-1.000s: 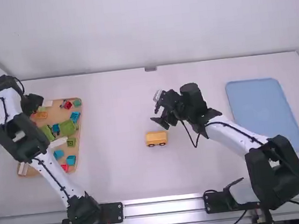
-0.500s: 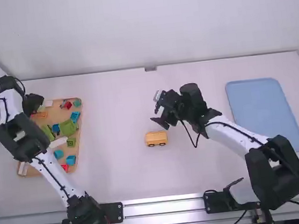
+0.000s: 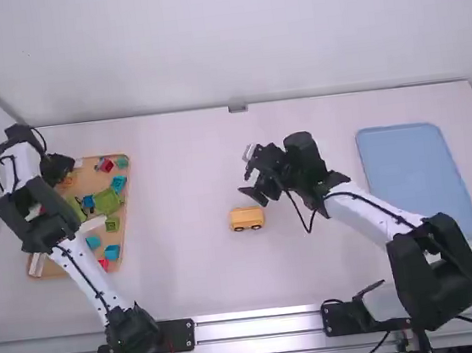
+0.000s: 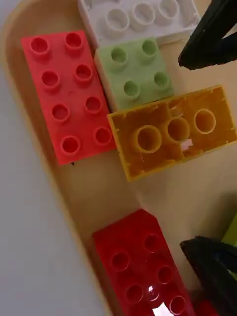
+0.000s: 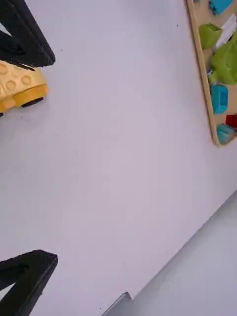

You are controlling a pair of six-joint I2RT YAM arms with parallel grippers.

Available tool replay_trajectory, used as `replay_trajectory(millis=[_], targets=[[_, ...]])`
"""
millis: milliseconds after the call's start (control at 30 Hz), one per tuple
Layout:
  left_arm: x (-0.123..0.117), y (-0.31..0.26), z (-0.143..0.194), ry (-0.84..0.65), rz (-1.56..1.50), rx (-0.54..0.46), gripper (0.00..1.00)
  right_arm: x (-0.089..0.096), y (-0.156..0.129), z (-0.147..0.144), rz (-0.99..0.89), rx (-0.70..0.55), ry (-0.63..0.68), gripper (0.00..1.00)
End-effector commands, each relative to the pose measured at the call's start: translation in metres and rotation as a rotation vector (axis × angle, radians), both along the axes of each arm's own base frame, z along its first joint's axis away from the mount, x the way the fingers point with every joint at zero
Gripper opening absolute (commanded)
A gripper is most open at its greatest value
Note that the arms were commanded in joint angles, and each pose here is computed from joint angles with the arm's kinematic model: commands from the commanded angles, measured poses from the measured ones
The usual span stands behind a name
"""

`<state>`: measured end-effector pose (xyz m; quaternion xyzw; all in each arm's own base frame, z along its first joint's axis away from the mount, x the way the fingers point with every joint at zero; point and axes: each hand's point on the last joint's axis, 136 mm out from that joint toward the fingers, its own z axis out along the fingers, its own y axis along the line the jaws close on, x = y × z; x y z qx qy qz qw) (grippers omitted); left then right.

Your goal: Assemble lego blocks to make yellow taxi

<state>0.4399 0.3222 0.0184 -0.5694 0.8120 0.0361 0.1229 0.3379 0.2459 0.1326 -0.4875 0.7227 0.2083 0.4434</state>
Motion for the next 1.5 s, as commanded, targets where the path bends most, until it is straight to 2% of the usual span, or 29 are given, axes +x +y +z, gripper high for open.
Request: replay_trajectory(millis=[0, 200, 367, 667, 733, 800, 867, 933, 1000, 1033, 1167, 1267, 1467], targets=[[-0.002, -0.006, -0.013, 0.025, -0.01, -0.017, 0.86, 0.002, 0.001, 0.002, 0.0, 0.007, 0.001, 0.99], [-0.003, -0.007, -0.025, 0.026, -0.01, -0.018, 0.82, 0.001, 0.001, 0.0, 0.0, 0.004, 0.009, 0.98], [-0.003, -0.007, -0.026, 0.025, -0.007, -0.017, 0.65, 0.001, 0.001, 0.0, -0.001, 0.004, 0.009, 0.99], [-0.005, -0.004, -0.026, 0.034, 0.016, -0.002, 0.42, 0.001, 0.0, 0.0, 0.0, 0.004, 0.009, 0.98], [-0.005, -0.004, -0.025, 0.033, 0.017, -0.001, 0.32, 0.001, 0.0, 0.0, -0.001, 0.004, 0.009, 0.99], [-0.006, -0.004, -0.026, 0.034, 0.029, -0.005, 0.32, 0.001, 0.001, 0.0, 0.0, 0.004, 0.01, 0.99], [-0.007, -0.005, -0.026, 0.037, 0.03, -0.009, 0.39, 0.0, 0.0, 0.0, 0.0, 0.002, 0.014, 0.99], [-0.008, -0.005, -0.026, 0.041, 0.031, -0.01, 0.41, 0.0, 0.0, -0.001, -0.001, 0.001, 0.015, 0.98], [-0.009, -0.006, -0.026, 0.046, 0.031, -0.015, 0.53, 0.0, 0.0, -0.001, 0.0, 0.001, 0.016, 0.98], [-0.009, -0.006, -0.027, 0.047, 0.031, -0.015, 0.54, 0.0, 0.0, -0.001, -0.001, 0.001, 0.016, 0.98], [-0.009, -0.006, -0.027, 0.048, 0.031, -0.015, 0.48, 0.0, 0.0, -0.001, -0.01, 0.009, 0.028, 0.98], [-0.009, -0.007, -0.027, 0.048, 0.03, -0.016, 0.36, 0.0, 0.0, -0.001, -0.014, 0.012, 0.034, 0.99], [0.0, -0.01, -0.015, 0.006, -0.022, -0.046, 0.28, 0.001, 0.0, 0.0, -0.014, 0.013, 0.03, 0.98]])
